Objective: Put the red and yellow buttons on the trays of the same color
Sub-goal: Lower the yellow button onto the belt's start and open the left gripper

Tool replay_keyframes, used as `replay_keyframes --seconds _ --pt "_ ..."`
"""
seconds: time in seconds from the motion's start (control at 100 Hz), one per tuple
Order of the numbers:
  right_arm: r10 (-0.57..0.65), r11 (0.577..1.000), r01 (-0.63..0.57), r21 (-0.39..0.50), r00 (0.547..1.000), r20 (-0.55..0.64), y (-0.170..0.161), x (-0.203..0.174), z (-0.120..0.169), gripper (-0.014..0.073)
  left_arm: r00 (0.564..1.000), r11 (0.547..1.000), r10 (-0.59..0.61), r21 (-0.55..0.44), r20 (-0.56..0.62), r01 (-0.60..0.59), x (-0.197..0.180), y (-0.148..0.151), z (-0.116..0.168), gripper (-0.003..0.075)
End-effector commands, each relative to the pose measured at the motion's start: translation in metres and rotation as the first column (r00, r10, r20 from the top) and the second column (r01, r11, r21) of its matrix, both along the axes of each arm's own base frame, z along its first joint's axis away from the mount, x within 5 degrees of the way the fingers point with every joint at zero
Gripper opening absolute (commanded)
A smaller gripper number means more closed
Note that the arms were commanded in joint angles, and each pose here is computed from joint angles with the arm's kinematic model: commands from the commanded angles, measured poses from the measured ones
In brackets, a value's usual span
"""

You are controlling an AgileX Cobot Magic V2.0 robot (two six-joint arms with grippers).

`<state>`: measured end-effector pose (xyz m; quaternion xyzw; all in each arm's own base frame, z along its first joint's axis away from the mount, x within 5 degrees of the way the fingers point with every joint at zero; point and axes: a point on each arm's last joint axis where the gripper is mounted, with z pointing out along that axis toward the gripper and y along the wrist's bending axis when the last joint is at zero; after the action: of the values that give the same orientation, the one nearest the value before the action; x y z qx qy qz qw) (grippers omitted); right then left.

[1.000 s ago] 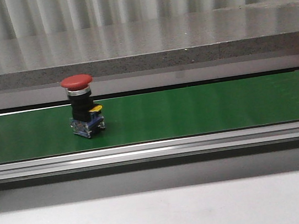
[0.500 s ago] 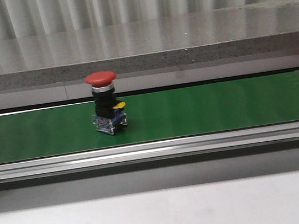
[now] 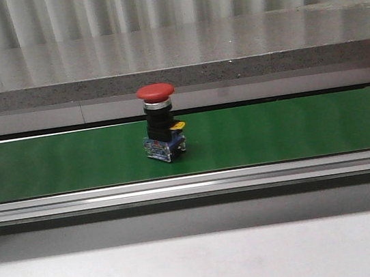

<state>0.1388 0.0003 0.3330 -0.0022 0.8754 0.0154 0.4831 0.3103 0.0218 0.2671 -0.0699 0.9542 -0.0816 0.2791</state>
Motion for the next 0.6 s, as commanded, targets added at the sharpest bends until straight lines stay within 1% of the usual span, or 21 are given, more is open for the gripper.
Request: replay_keyframes --seconds 0.0,0.13,0.21,0.31,0.45,0.59 --pt "0.001 1.0 -0.001 -0.008 0.996 0.089 0.0 0.002 0.014 -0.0067 0.988 1.0 -0.029 0.008 0.15 0.028 -0.007 -0.012 0.036 0.0659" --pt "0.001 1.0 -0.001 -0.008 0.996 0.089 0.0 0.002 0.014 -0.0067 0.969 0.997 -0.07 0.027 0.238 0.065 -0.018 -0.025 0.057 0.0659" --pt "0.001 1.0 -0.001 -0.008 0.996 0.089 0.0 0.002 0.014 -0.0067 0.947 0.996 -0.091 0.043 0.307 0.082 -0.03 -0.032 0.072 0.0659" --pt "0.001 1.0 -0.001 -0.008 0.996 0.089 0.0 0.002 0.014 -0.0067 0.919 0.994 -0.106 0.051 0.38 0.093 -0.049 -0.038 0.084 0.0659" --pt "0.001 1.0 -0.001 -0.008 0.996 0.089 0.0 0.002 0.014 -0.0067 0.874 0.993 -0.119 0.06 0.471 0.103 -0.082 -0.044 0.092 0.0659" --pt "0.001 1.0 -0.001 -0.008 0.996 0.089 0.0 0.002 0.014 -0.0067 0.828 0.994 -0.111 0.065 0.549 0.09 -0.119 -0.043 0.092 0.0659"
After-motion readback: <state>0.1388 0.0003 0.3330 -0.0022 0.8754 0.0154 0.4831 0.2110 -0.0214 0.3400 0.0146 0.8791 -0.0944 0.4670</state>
